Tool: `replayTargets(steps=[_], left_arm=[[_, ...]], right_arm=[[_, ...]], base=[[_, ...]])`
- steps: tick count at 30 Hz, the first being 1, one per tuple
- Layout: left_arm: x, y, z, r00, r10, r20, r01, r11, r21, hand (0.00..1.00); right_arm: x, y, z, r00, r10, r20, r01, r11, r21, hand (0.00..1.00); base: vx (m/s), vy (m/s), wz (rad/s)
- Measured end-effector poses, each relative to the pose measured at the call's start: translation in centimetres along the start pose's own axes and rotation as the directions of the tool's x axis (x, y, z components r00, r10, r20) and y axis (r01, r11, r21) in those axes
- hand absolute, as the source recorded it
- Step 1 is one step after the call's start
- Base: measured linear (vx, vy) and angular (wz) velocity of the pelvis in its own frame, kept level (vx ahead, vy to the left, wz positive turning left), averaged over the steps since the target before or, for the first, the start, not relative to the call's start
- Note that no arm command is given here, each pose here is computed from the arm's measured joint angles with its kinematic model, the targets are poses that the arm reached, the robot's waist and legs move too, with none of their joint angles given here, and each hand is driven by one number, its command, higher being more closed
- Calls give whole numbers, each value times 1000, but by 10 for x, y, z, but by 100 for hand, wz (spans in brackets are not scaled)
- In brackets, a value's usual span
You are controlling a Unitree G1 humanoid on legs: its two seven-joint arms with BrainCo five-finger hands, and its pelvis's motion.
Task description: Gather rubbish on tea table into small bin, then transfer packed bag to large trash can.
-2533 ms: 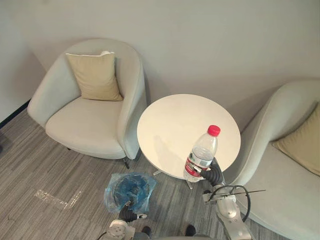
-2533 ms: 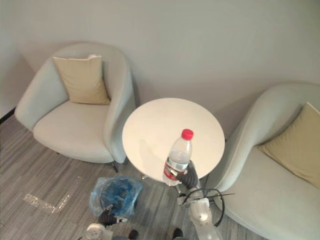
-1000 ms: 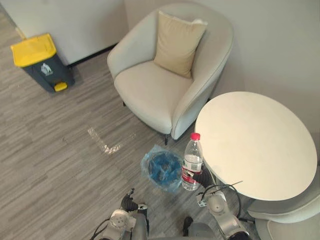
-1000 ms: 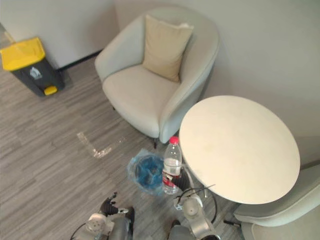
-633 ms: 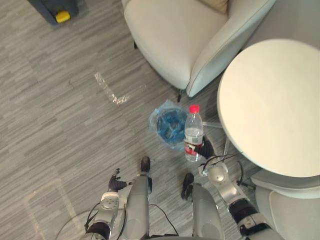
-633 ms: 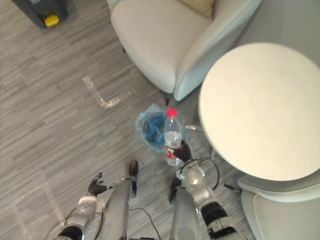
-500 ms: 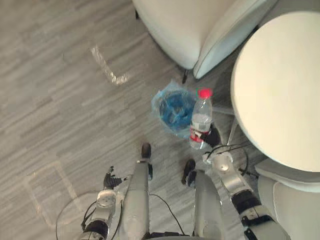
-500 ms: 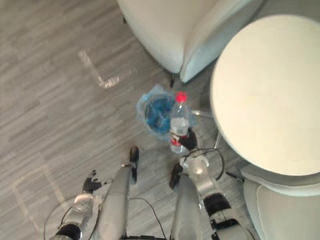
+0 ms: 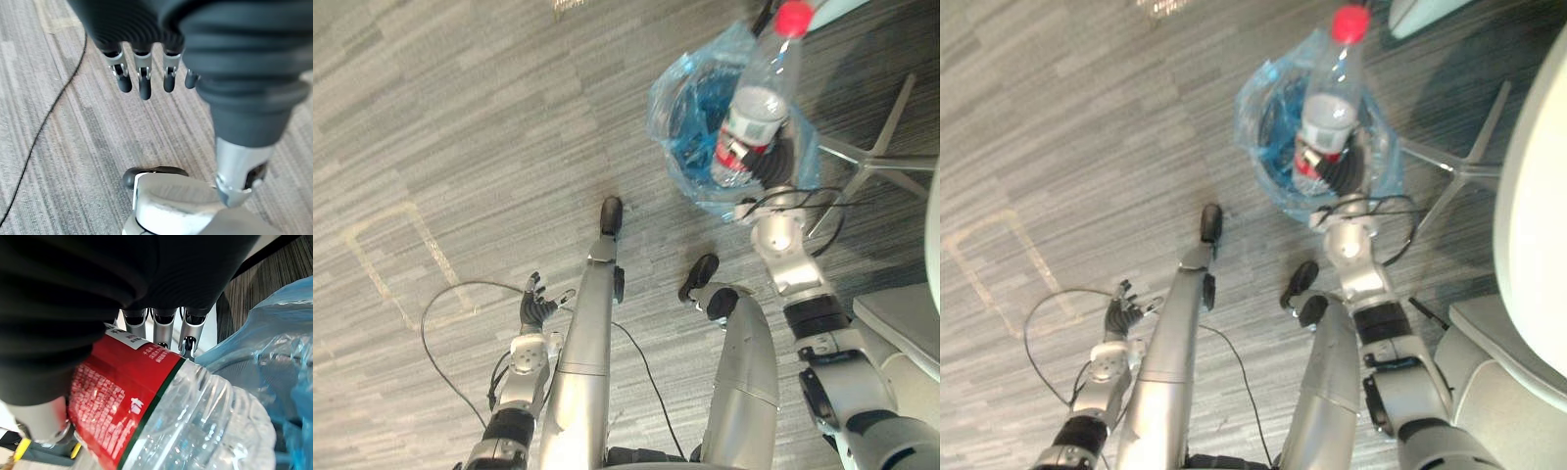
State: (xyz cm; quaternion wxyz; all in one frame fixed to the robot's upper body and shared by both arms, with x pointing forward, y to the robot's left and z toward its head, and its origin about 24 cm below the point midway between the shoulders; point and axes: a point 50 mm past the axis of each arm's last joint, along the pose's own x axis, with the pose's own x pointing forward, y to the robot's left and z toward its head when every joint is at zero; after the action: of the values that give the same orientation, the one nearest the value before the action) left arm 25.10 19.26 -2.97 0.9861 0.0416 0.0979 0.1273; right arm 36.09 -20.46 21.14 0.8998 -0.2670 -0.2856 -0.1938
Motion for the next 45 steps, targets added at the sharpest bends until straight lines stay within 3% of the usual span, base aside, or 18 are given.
replayTargets(steps=[10,11,16,23,37,45], left_arm=[[-5,-5,27,990,-36,137,40,999,-28,0],[6,-10,34,988,-41,149,46,999,-29,0],[40,-27,93,955,-34,295,48,998,-39,0],[39,-28,98,951,-25,309,45,997,-60,0],[44,-17,80,974,34,222,-23,998,-53,0],[44,-19,73,981,28,192,-20,999,-44,0]], right_arm=[[24,-22,-6,997,-71,-21,70,995,-72,100],[26,-16,-5,998,-52,-27,49,996,-79,0],[30,8,14,1000,-16,3,16,1000,-11,0],[34,5,19,999,-49,8,49,999,1,0],[15,11,13,995,-1,97,25,971,-237,0],[-8,28,-4,987,137,81,-99,927,-361,0]], base=[[-17,18,12],[-31,35,-11],[-51,37,1],[-56,36,-2],[-52,22,-3],[-39,6,-3]])
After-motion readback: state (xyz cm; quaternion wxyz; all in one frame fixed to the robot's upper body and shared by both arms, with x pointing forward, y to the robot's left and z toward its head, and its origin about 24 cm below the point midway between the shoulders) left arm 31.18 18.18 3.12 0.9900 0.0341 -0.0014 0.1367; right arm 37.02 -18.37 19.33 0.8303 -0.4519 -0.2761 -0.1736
